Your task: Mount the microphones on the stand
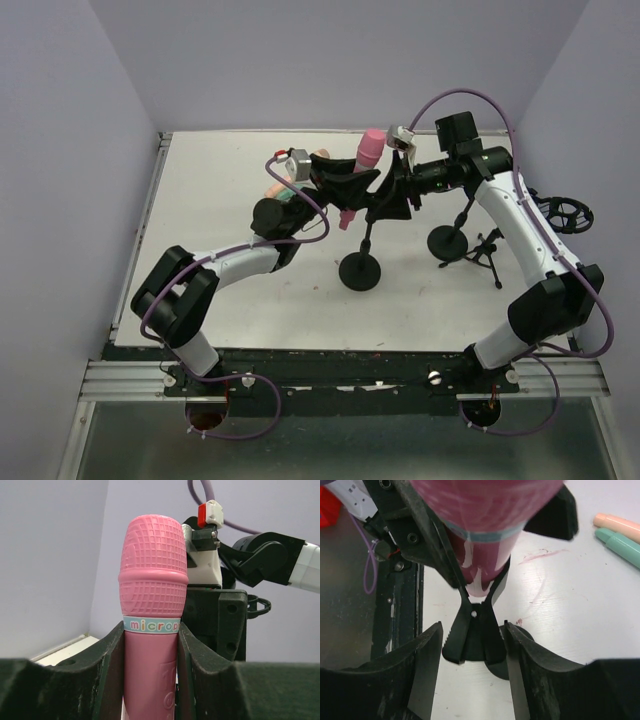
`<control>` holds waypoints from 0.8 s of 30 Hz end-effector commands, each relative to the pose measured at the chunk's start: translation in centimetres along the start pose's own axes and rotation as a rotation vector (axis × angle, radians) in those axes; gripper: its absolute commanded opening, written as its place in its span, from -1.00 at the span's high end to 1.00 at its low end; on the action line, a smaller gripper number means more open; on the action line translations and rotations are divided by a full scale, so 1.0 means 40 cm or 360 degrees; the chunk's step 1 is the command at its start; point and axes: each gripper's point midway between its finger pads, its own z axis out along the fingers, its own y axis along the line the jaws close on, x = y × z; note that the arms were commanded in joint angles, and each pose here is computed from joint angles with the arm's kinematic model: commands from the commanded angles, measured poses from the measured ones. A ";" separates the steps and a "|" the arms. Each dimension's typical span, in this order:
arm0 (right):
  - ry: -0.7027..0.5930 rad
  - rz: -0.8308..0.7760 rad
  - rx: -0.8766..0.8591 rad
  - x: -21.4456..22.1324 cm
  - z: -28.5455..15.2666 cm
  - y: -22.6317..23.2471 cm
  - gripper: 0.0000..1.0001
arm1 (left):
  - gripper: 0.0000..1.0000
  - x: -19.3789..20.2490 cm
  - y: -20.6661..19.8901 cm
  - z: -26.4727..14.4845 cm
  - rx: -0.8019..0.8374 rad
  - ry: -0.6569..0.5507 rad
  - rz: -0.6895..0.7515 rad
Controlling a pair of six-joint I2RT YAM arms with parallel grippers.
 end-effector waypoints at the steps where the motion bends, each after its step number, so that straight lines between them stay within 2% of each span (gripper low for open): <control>1: -0.0071 0.0093 -0.0170 -0.011 0.026 0.051 -0.31 | 1.00 -0.090 -0.102 0.017 0.0238 -0.0279 0.0051; 3: -0.0073 0.0087 -0.0166 -0.013 0.024 0.054 -0.44 | 1.00 -0.092 -0.106 0.018 0.0245 -0.0280 0.0044; 8: -0.0074 0.0078 -0.0160 -0.014 0.021 0.058 -0.56 | 1.00 -0.088 -0.106 0.016 0.0250 -0.0271 0.0038; 9: -0.0074 0.0080 -0.0160 -0.014 0.021 0.058 -0.57 | 0.93 -0.088 -0.108 0.015 0.0252 -0.0271 0.0036; 19: -0.0054 0.0051 -0.0103 -0.018 0.013 0.053 -0.68 | -0.43 -0.108 -0.111 -0.009 0.0207 -0.0286 0.0022; 21: -0.0042 0.0047 -0.0080 -0.017 0.010 0.049 -0.71 | -0.58 -0.112 -0.105 -0.011 0.0197 -0.0261 0.0015; 24: -0.0042 0.0034 -0.0068 -0.019 0.007 0.051 -0.73 | -0.64 -0.107 -0.108 -0.007 0.0209 -0.0178 0.0007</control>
